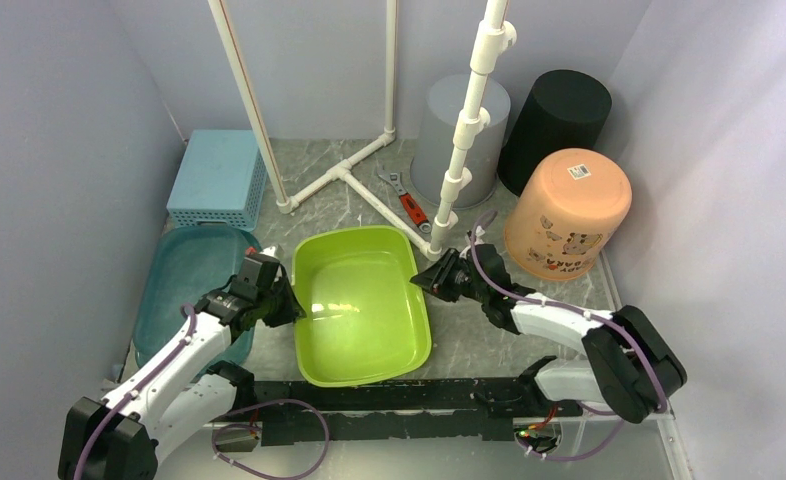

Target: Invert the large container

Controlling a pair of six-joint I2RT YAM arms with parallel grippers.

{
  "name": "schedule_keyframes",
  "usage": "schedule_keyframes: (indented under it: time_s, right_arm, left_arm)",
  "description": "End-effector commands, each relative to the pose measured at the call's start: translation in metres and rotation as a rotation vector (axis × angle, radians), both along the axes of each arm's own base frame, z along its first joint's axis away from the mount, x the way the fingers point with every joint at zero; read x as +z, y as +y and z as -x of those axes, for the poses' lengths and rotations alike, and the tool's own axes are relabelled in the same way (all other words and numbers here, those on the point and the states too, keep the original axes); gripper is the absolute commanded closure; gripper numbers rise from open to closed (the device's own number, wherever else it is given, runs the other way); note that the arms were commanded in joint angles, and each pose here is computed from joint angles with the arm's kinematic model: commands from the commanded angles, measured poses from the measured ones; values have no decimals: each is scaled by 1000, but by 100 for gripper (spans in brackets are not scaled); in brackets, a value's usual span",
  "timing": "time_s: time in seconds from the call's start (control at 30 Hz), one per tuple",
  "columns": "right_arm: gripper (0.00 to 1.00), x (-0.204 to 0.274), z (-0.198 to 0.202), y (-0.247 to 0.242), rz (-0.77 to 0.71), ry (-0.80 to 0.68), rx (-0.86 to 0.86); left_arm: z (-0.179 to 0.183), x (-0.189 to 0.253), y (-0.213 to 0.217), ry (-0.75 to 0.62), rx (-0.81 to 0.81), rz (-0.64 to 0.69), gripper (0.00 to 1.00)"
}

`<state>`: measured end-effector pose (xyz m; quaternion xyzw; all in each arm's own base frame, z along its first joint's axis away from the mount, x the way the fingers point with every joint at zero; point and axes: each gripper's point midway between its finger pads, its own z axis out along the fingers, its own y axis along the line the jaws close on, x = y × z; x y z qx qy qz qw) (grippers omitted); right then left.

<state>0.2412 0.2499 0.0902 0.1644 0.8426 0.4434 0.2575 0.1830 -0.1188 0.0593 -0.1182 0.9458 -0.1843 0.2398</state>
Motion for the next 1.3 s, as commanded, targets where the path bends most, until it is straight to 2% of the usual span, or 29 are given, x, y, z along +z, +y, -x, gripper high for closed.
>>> schedule_keyframes:
  time_s: [0.0, 0.07, 0.23, 0.37, 0.5, 0.57, 0.67, 0.77, 0.9, 1.03, 1.13, 1.23, 1.27]
  right_arm:
    - [75, 25, 7, 26, -136, -67, 110]
    - [77, 24, 7, 28, -133, -73, 125]
    - [95, 26, 13, 34, -127, -96, 188]
    - [100, 38, 16, 39, -108, -148, 232]
    - [99, 53, 23, 51, -71, -205, 287]
    - [87, 58, 25, 57, -62, -216, 299]
    - [82, 59, 25, 60, -67, -212, 290]
    - [87, 60, 26, 61, -87, -207, 287]
    - [100, 67, 27, 61, -95, -224, 289]
    - [100, 75, 29, 61, -82, -254, 297]
    - [100, 77, 28, 58, -13, -270, 288]
    - [100, 84, 27, 57, 79, -295, 267]
    - [100, 85, 26, 55, 116, -304, 251]
  left_arm:
    - [-1, 7, -24, -39, -90, 107, 97]
    - [-1, 7, -24, -39, -87, 116, 97]
    - [0, 4, -25, -35, -75, 127, 97]
    - [0, 6, -28, -34, -76, 141, 97]
    - [-1, 8, -30, -30, -75, 157, 98]
    - [-2, 9, -32, -28, -71, 169, 97]
    - [-4, 10, -36, -29, -60, 191, 97]
    - [-4, 10, -35, -32, -48, 192, 97]
    - [-4, 14, -32, -48, -49, 182, 97]
    - [-5, 14, -27, -45, -36, 153, 97]
    - [-4, 15, -25, -18, -30, 130, 87]
    - [-8, 23, -24, -28, -29, 122, 68]
    - [-10, 27, -24, -39, -25, 117, 58]
